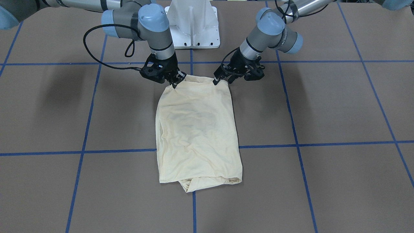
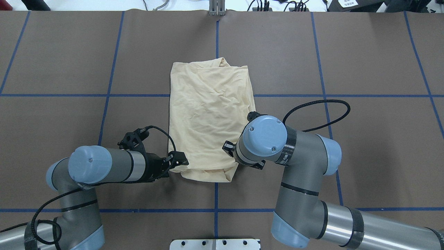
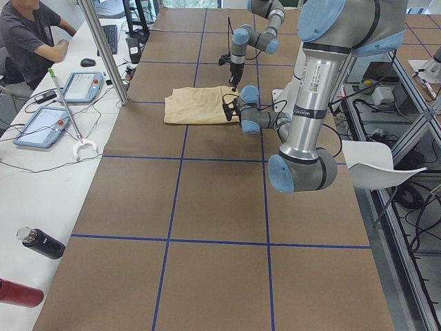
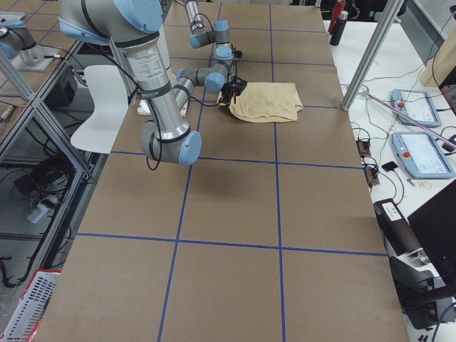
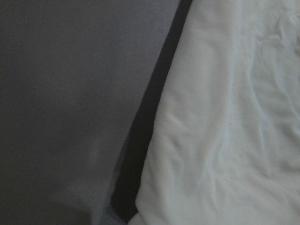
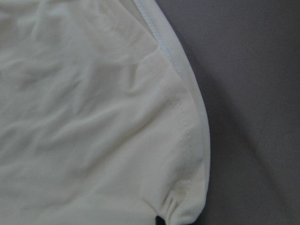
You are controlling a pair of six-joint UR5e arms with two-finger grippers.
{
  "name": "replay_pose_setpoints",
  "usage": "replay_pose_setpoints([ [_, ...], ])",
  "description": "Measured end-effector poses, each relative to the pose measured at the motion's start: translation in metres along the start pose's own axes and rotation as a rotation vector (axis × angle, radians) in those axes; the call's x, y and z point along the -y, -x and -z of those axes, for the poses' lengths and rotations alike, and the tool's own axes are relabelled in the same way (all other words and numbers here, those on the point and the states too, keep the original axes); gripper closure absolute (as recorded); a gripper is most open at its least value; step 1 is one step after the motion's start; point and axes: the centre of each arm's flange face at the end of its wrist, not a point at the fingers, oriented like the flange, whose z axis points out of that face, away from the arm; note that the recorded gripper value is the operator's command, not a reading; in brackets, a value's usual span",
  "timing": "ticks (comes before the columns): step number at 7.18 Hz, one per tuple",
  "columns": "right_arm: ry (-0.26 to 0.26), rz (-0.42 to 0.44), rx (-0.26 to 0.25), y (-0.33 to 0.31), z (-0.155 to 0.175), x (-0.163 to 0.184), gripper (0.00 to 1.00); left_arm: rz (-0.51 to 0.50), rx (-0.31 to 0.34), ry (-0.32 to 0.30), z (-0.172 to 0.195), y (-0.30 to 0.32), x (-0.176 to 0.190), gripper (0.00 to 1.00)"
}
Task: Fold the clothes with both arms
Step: 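Lower the left gripper to the shirt's near edge beside the right gripper, then grasp the shirt's near edge with both grippers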
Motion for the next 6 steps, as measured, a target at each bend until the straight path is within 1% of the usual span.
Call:
replay_pose_setpoints([
  [1, -0.001, 0.000, 0.000, -0.0001, -0.0001, 0.0004, 1.00, 0.000, 0.000, 0.001, -0.0004, -0.0004, -0.0007, 0.55],
  [2, -0.001, -0.001, 0.000, -0.0002, 0.0000, 0.0011, 1.00, -0.002, 0.001, 0.001, -0.0007, -0.0004, -0.0010, 0.89],
  [3, -0.002, -0.002, 0.001, 0.0003, 0.0007, 0.0022, 1.00, -0.004, 0.000, 0.002, -0.0005, -0.0007, -0.0013, 1.00],
  [6, -0.005, -0.006, 0.008, 0.0021, 0.0033, 0.0060, 1.00, -0.016, -0.014, 0.015, 0.0073, -0.0067, -0.0052, 1.00],
])
